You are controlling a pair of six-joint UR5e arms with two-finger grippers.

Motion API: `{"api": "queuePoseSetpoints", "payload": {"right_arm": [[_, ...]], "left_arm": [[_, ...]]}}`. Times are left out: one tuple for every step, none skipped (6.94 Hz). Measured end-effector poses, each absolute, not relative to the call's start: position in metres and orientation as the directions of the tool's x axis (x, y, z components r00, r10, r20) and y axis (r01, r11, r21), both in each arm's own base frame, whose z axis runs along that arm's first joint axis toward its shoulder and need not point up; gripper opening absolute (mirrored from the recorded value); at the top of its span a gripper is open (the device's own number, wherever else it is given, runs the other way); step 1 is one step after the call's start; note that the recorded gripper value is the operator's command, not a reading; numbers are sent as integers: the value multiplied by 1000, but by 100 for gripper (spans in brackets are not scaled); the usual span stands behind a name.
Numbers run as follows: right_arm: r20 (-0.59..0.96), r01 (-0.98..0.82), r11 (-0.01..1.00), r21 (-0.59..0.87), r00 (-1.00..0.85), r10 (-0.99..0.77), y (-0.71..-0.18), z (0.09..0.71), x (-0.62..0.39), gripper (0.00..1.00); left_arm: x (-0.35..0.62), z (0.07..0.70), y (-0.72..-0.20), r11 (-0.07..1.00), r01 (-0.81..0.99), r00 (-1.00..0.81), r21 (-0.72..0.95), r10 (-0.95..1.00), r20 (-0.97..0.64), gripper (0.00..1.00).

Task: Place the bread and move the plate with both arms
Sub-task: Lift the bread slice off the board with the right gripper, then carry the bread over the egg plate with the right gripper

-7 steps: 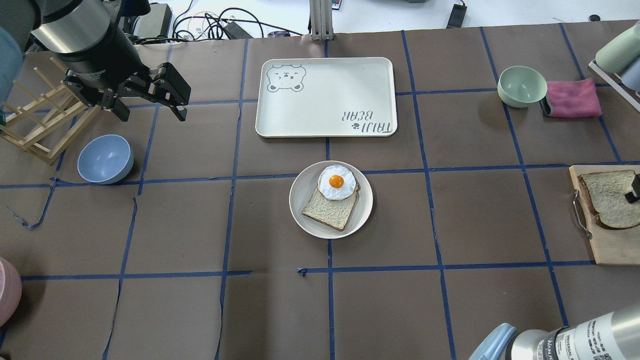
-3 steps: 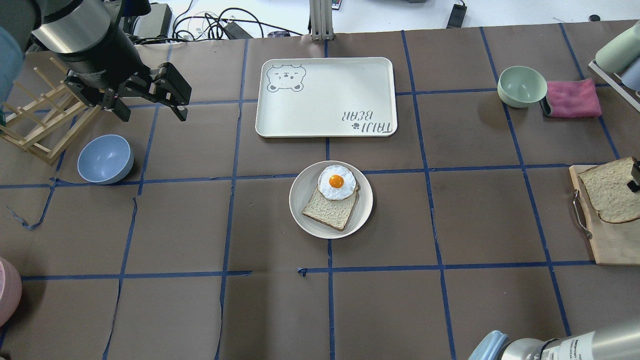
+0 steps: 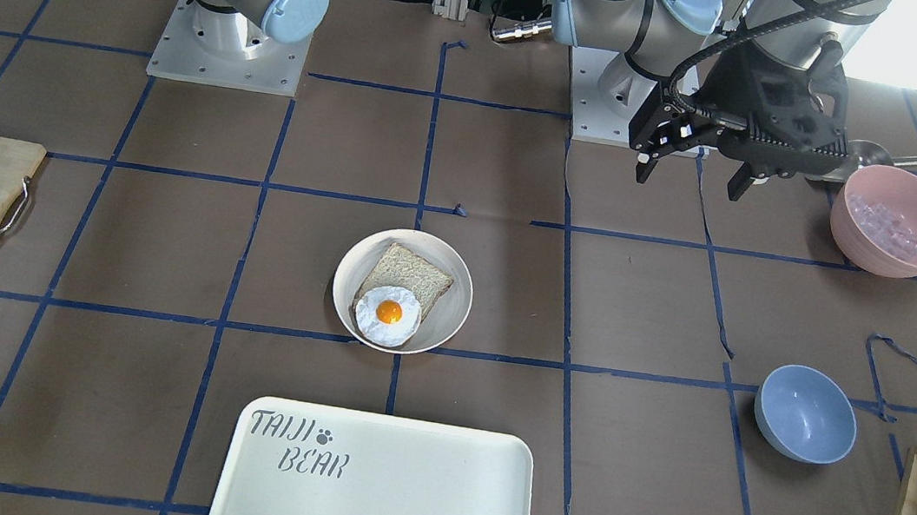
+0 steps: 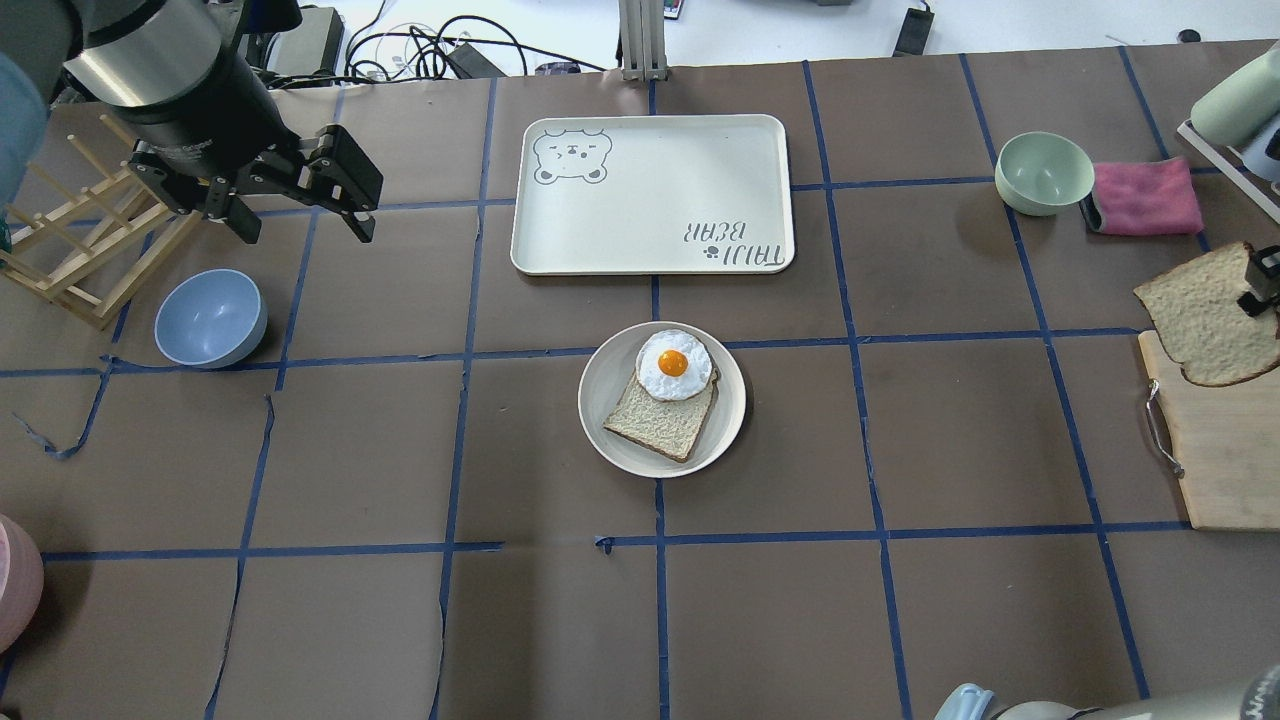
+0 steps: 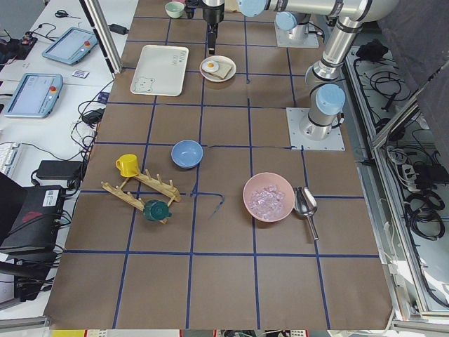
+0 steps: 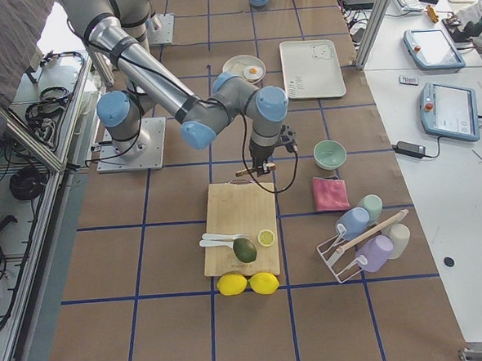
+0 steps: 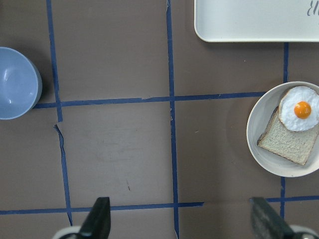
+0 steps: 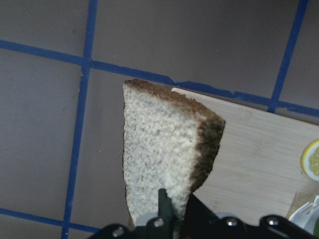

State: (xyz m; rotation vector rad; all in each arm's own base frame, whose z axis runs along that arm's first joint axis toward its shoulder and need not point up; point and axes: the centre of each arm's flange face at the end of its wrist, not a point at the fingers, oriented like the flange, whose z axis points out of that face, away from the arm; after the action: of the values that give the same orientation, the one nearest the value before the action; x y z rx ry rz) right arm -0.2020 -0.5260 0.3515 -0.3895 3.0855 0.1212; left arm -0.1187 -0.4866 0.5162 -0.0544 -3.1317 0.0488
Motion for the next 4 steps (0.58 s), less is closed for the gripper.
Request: {"api": "queuePoseSetpoints", "payload": {"right_arm": [[-86,-267,961,64,-961,-262,-544,359,-154,0],[-157,-265,963,53,-954,-254,-559,359,-86,0],[-234,-248,968,48,-945,-231,-567,355,-12,0],[-321,-235,971,39,-924,-210,-567,353,69,0]], "left_arm": [[-119,516,-487,999,34,-999,-31,34,8,100],[-118,516,-487,999,34,-999,-31,34,7,100],[-118,516,-487,999,34,-999,-31,35,8,100],[-119,516,-487,999,35,-999,-32,35,8,100]]}}
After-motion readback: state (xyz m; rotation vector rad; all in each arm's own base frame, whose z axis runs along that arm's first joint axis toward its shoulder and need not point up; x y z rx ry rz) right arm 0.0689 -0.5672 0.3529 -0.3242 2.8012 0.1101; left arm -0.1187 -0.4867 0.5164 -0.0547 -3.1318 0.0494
